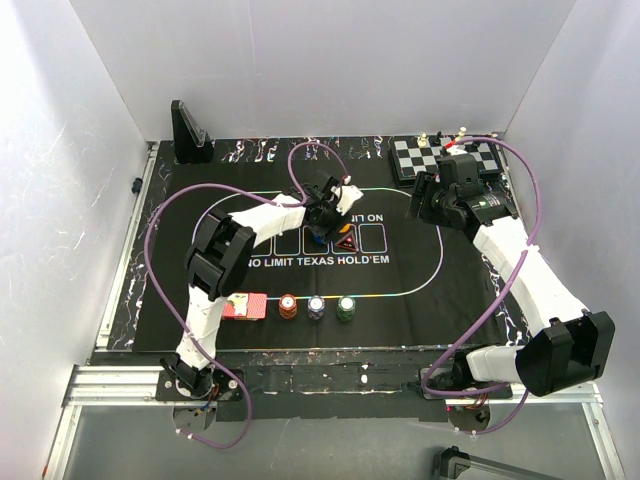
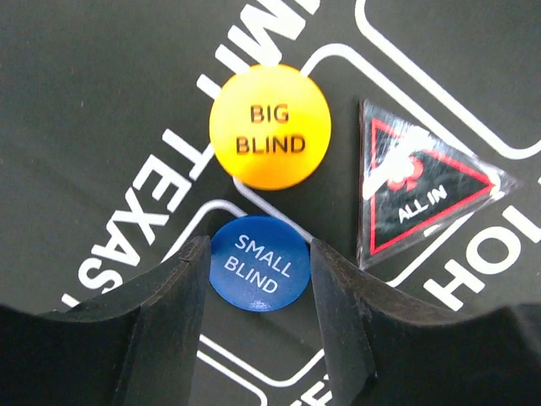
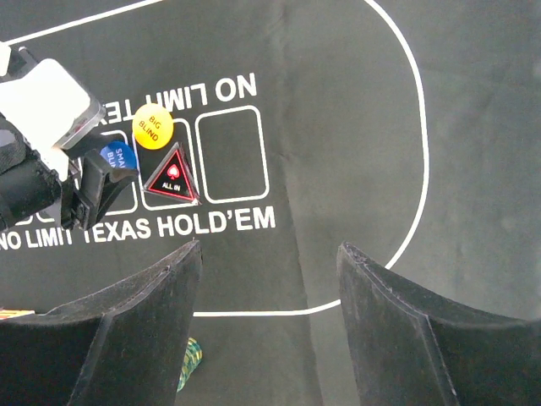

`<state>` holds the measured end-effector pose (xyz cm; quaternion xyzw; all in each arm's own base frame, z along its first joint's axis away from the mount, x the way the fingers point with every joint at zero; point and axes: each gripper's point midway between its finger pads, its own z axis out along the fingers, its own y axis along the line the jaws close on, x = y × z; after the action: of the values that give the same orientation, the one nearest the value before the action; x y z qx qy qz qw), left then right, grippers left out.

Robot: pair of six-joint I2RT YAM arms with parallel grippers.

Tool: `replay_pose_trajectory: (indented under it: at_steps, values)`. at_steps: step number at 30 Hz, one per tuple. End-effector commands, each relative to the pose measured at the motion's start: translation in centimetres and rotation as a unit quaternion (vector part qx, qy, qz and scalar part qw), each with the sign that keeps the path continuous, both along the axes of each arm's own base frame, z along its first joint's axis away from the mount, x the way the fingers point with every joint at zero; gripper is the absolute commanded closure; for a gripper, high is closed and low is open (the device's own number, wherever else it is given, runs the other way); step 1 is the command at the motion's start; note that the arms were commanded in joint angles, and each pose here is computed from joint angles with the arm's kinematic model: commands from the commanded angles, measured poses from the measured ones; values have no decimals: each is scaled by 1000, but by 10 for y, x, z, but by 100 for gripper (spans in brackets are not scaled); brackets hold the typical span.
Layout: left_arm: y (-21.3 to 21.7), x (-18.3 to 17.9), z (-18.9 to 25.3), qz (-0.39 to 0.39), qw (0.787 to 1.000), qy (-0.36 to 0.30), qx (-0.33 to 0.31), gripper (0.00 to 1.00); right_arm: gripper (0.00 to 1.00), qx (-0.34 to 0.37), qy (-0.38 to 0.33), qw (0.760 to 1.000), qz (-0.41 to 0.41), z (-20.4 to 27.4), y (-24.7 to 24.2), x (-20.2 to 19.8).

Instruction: Distribute texas hold em gaming equipment

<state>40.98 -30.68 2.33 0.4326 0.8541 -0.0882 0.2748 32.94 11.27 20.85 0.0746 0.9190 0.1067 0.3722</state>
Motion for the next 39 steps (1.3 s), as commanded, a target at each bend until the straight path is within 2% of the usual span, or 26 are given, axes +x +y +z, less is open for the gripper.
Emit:
replay_pose_trajectory:
  at_steps: [1,8,15,21,30,36,39]
  values:
    - [28,-11,5,3,999,-8,42,53,29,16,-25,1000,0,14,4,1]
    - [47,-9,4,17,999,-4,46,63,32,16,-25,1000,3,14,5,-1]
    - [75,0,7,46,998,-1,47,68,37,17,-21,1000,9,12,9,-2]
    - [104,0,8,74,996,9,51,69,38,16,-19,1000,11,11,10,-4]
    - [176,-21,10,133,988,32,65,70,38,22,-16,999,17,9,14,-3]
    - [195,-27,27,157,986,27,58,71,39,23,-9,999,22,5,19,-2]
    - [190,-18,44,160,986,13,41,70,39,24,-9,999,28,5,22,-1]
